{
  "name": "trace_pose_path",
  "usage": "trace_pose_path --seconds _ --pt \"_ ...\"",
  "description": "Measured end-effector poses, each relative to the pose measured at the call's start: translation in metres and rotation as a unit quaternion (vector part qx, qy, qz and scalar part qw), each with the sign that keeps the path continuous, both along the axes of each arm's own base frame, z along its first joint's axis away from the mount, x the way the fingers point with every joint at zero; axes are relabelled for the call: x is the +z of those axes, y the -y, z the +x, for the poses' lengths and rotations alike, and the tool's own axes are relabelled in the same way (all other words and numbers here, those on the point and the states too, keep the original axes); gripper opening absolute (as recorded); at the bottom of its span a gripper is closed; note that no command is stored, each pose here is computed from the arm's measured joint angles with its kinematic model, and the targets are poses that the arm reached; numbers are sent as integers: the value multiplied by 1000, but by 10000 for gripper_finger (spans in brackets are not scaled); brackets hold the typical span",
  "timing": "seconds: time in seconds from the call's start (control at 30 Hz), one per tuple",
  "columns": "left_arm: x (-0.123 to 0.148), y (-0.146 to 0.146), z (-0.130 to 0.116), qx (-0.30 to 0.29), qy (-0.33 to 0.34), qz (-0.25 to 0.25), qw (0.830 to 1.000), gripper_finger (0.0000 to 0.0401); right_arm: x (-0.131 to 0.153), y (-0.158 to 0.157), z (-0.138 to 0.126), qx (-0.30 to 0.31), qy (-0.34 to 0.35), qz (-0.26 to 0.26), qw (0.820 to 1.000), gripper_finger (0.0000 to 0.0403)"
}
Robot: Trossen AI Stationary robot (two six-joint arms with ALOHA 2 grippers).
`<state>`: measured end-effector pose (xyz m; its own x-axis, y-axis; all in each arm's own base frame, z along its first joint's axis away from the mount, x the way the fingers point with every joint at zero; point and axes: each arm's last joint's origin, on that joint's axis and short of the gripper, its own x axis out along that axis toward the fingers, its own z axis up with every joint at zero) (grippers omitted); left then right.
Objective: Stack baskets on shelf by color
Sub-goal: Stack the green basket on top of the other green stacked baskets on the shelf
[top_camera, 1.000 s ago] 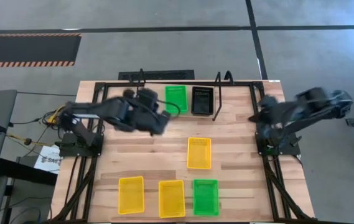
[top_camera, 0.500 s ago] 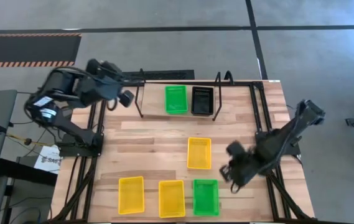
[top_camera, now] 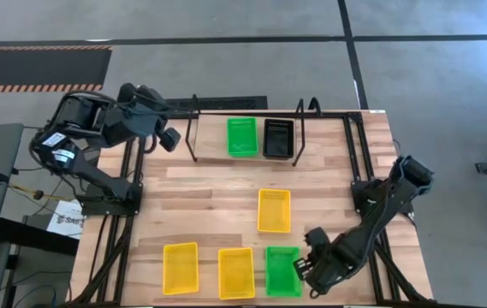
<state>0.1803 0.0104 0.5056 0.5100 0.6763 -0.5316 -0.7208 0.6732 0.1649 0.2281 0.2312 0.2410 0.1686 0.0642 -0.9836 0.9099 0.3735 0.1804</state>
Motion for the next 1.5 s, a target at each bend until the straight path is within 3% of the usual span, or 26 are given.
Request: trace_pose_path --seconds 0.23,0.43,0.73,1.03,1.17,1.27,1.33,1.5 --pt "-6 2 13 -20 -15 -25 999 0 -9 -2 13 20 13 6 1000 131" --pt "-9 3 19 -30 -30 -23 999 0 -14 0 26 -1 27 21 999 199" --pt "-9 3 19 -53 -52 -11 997 0 -37 0 42 -35 0 28 999 225" --pt "-9 3 19 -66 -67 0 996 0 -56 4 54 -41 -47 55 997 185" --pt "-9 4 19 -78 -66 -11 995 0 -64 4 59 -31 -63 67 995 122" --pt "-9 5 18 -99 -71 -21 992 0 -65 4 61 -20 -59 76 995 49" --pt "-10 6 18 -115 -76 -29 990 0 -62 5 62 -9 -52 78 996 17" --pt "-7 6 12 -142 -77 -34 986 0 -30 15 65 16 -22 69 997 8"
